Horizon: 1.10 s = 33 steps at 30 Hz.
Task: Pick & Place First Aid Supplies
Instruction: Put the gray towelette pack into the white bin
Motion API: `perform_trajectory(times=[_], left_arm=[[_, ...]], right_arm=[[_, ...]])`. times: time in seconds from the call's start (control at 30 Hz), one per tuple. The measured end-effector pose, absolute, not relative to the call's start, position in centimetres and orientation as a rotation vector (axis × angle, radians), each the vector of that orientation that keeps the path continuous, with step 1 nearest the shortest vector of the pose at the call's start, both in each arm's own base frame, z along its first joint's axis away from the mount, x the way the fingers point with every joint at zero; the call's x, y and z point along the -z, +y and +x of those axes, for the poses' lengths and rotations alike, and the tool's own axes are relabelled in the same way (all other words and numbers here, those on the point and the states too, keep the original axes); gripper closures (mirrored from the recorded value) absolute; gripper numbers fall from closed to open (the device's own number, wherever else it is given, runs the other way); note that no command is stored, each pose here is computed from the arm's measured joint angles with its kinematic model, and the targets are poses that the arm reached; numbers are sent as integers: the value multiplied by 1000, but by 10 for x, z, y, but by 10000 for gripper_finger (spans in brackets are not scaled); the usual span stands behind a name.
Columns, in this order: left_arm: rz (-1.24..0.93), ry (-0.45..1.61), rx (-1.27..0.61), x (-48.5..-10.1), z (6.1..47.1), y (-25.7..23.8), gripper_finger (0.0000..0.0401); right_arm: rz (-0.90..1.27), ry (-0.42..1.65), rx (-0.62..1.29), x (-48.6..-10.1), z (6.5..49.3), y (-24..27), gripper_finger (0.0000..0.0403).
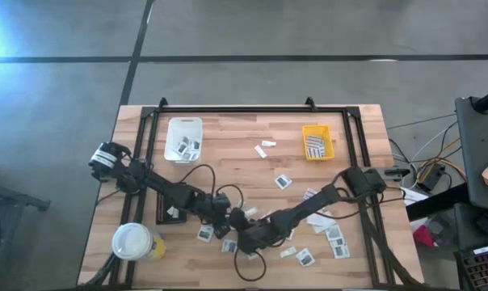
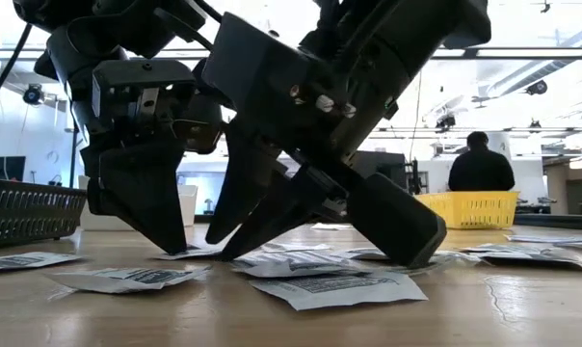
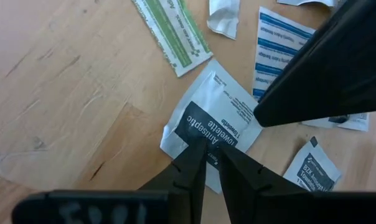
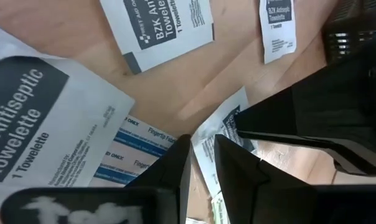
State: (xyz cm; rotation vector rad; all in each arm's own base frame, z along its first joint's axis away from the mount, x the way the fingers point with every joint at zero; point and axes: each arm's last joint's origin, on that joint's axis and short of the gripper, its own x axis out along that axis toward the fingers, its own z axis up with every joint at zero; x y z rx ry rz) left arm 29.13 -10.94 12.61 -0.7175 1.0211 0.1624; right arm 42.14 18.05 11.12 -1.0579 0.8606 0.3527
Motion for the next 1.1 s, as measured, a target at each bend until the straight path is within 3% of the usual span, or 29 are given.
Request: perform_trajectory(times=[0.4, 0.77, 1.1], left_arm=[[-774, 964, -70, -124, 292, -111, 337], [-742, 942, -33, -127, 293, -111, 336], [-669, 867, 1, -146, 291, -109, 336]], right_arm=[[-1063, 868, -323, -109, 421, 179, 342], [-1081, 862, -320, -111, 417, 188, 391], [-1098, 859, -280, -114, 413, 195, 394]])
